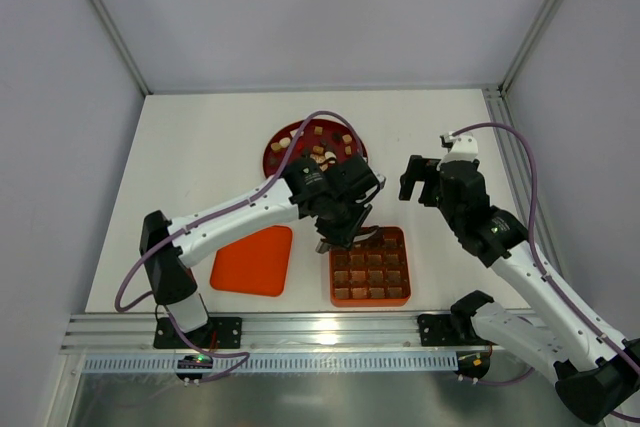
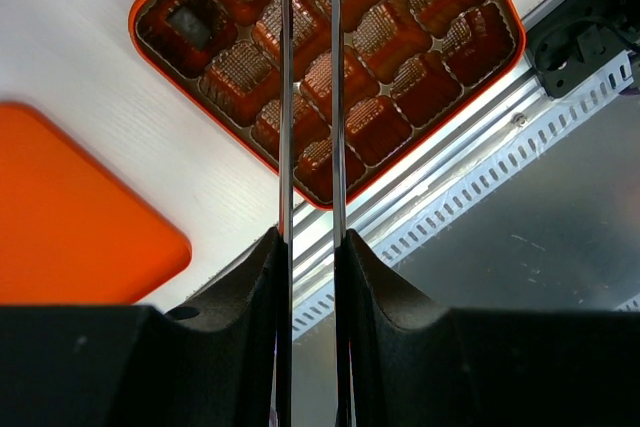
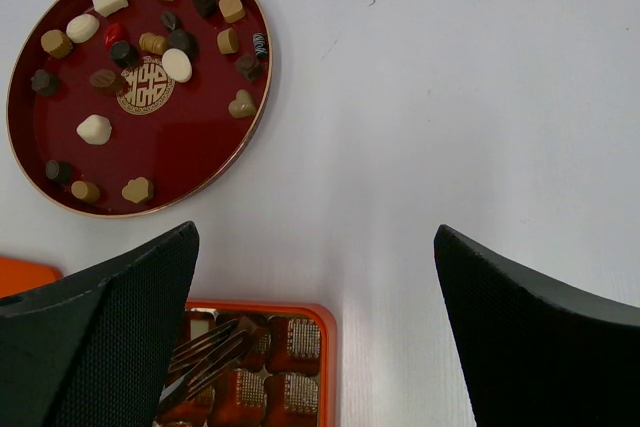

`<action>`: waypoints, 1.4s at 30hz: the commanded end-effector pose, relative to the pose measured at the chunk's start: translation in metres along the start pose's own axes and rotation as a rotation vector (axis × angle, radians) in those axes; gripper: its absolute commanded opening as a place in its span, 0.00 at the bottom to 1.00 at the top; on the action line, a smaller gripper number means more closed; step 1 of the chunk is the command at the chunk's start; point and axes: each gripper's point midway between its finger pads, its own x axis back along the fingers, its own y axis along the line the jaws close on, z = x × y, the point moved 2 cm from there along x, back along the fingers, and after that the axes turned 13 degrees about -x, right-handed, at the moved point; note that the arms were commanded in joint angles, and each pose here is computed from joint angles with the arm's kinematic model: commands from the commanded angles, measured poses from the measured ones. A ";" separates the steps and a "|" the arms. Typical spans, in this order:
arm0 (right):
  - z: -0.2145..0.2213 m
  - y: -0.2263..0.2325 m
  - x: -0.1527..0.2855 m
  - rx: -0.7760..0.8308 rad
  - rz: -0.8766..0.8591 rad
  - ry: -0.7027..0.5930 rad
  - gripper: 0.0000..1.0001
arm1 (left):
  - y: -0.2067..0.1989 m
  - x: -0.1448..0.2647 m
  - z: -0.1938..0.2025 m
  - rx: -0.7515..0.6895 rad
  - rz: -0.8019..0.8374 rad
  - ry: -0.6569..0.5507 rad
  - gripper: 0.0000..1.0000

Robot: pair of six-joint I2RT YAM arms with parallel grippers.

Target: Pack the chocolate

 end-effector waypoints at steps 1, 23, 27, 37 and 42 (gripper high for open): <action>-0.015 0.004 0.006 -0.022 -0.009 -0.044 1.00 | -0.002 0.011 0.002 0.001 0.000 -0.032 0.26; -0.016 0.005 0.008 -0.027 -0.015 -0.047 1.00 | -0.001 0.012 0.002 -0.006 -0.015 -0.036 0.36; -0.016 0.005 0.007 -0.026 -0.015 -0.047 1.00 | 0.000 0.020 -0.003 -0.010 -0.022 -0.058 0.36; -0.021 0.008 0.008 -0.013 -0.020 -0.055 1.00 | 0.023 0.062 -0.038 0.014 -0.075 -0.194 0.38; -0.022 0.009 0.006 0.000 -0.025 -0.052 1.00 | 0.082 0.075 -0.062 0.133 -0.176 -0.254 0.39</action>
